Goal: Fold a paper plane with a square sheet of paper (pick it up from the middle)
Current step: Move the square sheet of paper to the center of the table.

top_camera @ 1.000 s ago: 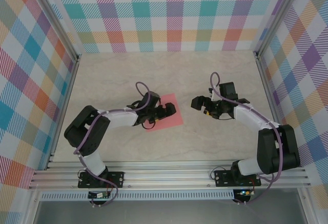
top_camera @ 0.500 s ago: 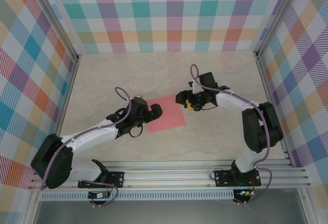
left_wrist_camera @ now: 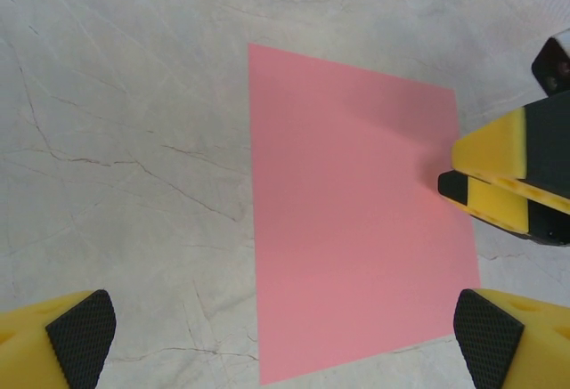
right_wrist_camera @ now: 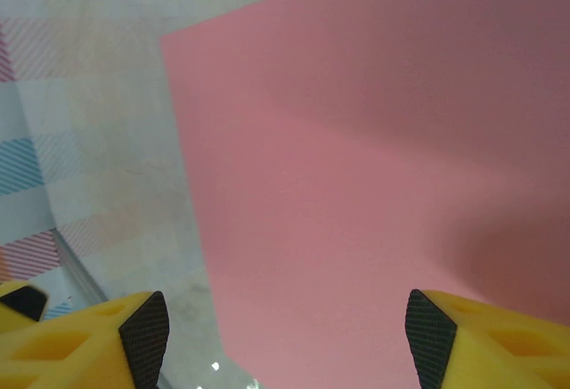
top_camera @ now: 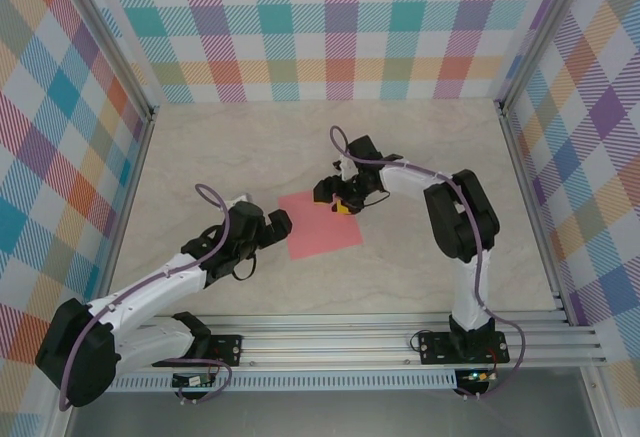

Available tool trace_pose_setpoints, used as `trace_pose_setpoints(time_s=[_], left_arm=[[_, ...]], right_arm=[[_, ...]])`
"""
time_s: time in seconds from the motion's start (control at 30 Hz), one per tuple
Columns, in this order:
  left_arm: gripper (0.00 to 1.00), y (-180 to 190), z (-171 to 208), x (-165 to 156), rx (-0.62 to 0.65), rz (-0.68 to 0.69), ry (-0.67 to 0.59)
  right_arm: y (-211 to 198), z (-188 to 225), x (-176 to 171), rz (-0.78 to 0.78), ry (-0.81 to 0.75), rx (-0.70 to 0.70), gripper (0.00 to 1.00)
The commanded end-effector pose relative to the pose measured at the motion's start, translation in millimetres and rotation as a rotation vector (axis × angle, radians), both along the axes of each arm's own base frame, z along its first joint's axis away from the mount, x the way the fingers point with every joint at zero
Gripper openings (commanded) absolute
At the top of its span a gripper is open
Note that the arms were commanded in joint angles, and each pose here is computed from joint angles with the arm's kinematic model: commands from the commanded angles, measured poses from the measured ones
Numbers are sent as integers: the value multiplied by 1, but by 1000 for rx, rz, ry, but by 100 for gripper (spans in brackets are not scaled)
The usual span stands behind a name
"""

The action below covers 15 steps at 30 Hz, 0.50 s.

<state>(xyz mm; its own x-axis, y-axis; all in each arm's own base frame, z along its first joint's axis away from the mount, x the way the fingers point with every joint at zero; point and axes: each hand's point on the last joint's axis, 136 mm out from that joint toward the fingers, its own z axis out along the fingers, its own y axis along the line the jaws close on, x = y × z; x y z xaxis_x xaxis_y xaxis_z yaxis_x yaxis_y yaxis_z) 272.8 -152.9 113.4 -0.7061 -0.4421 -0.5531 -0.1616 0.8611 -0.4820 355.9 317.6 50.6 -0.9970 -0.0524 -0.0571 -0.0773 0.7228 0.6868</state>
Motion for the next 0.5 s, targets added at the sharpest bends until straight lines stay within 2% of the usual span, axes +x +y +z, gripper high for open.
trace_pose_setpoints(time_s=[0.0,0.13,0.3,0.47], left_arm=[[100,3,4,2,22,-19,-37],[100,-1,9,2,5,-48,-65],[100,7,26,1,41,-45,-94],[100,11,34,2,54,-37,-82]], right_arm=[[-12,-19,-4,-40,58,-95,73],[-31,-39,-18,-81,94,-179,73],[-64,-54,-41,-148,97,-290,73],[-63,-45,-39,-163,87,-276,75]])
